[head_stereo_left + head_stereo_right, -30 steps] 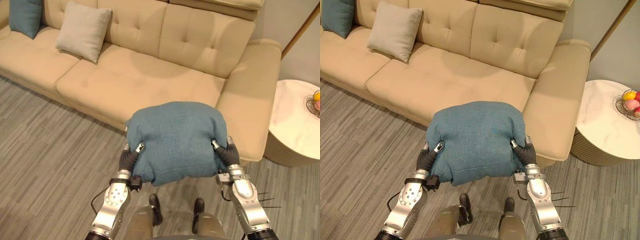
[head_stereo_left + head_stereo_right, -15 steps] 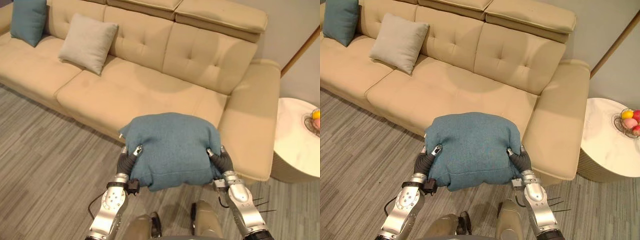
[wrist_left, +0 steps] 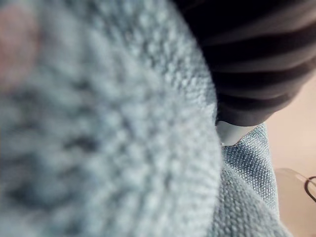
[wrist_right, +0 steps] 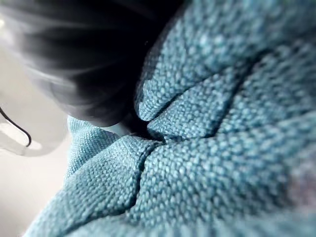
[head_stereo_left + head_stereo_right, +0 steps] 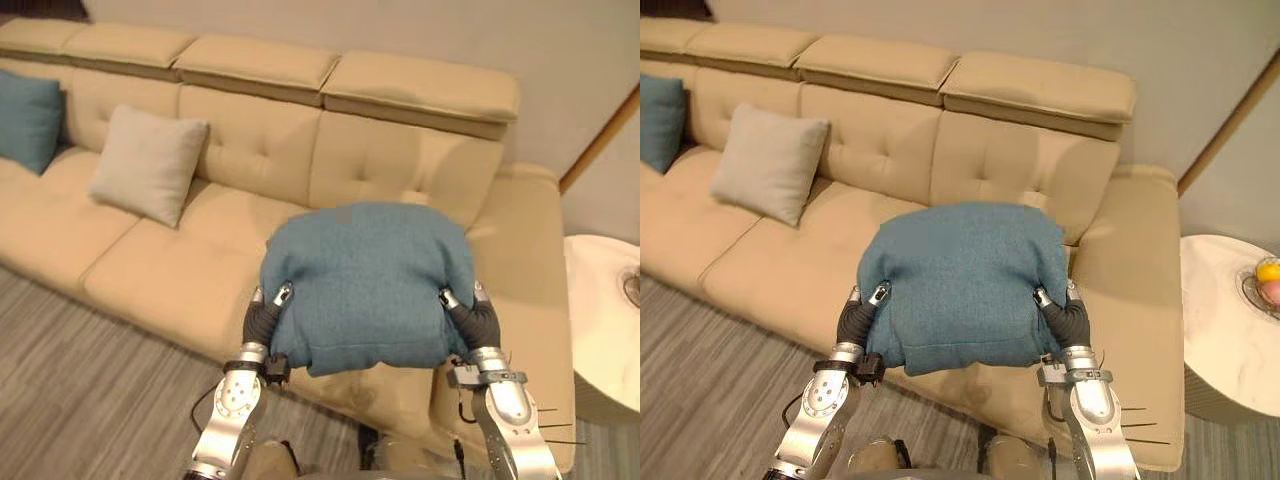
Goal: Pick up cushions and gather them together orderly.
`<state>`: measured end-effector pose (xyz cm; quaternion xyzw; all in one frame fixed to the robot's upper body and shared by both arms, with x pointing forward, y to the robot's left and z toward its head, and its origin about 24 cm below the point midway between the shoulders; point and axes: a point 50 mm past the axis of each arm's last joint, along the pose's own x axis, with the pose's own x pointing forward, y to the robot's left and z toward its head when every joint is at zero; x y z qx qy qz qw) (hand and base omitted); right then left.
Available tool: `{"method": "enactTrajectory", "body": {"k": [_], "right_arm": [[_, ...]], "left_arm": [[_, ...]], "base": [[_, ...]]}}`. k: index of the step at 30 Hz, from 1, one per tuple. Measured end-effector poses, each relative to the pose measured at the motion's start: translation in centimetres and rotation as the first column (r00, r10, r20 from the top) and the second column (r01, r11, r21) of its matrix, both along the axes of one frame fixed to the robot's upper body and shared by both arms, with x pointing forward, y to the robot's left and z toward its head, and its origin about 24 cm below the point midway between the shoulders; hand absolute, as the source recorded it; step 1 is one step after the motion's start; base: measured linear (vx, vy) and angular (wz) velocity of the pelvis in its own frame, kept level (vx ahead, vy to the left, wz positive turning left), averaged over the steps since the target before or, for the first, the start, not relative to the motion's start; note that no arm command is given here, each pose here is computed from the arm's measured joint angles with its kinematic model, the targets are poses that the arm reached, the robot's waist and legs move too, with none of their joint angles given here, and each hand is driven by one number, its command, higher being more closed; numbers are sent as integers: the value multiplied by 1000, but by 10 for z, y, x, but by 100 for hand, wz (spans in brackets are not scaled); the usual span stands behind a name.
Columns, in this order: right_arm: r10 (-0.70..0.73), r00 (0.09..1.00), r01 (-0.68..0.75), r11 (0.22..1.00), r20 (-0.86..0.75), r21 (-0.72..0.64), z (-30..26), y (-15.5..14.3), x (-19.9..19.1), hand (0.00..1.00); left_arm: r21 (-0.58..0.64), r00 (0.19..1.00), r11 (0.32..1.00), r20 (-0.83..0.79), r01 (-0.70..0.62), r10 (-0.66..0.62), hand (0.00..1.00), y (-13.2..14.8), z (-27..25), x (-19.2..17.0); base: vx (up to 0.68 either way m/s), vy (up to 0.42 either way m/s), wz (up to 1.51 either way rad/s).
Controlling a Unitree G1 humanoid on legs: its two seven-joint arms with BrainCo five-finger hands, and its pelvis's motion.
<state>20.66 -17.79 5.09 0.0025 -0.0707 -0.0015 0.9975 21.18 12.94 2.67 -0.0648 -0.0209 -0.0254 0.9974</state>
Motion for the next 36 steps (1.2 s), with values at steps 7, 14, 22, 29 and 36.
{"method": "enactTrajectory", "body": {"k": [7, 14, 22, 29, 36], "right_arm": [[-13, 988, 14, 1000, -154, 2, -37, 7, 5, 100], [74, 992, -78, 996, -103, -44, -27, 33, 42, 100], [37, 994, -13, 973, 101, -230, 27, 51, 103, 100], [-125, 893, 225, 956, 432, -189, 144, 59, 149, 100], [-296, 690, 346, 937, 661, 59, 294, 66, 164, 0]], "left_arm": [[51, 993, 999, -116, -5, 11, 100, 9, -26, -8], [122, 993, 987, -50, -102, 109, 100, 31, -13, 5], [143, 970, 964, 123, -226, 210, 100, 32, 28, 67], [64, 816, 929, 502, -364, 286, 100, 20, 166, 140], [-90, 537, 904, 778, -419, 326, 0, 10, 347, 150]], "base": [[162, 325, -105], [19, 24, -82], [-115, -95, 4], [-169, -89, 26], [-105, -32, 28]]}}
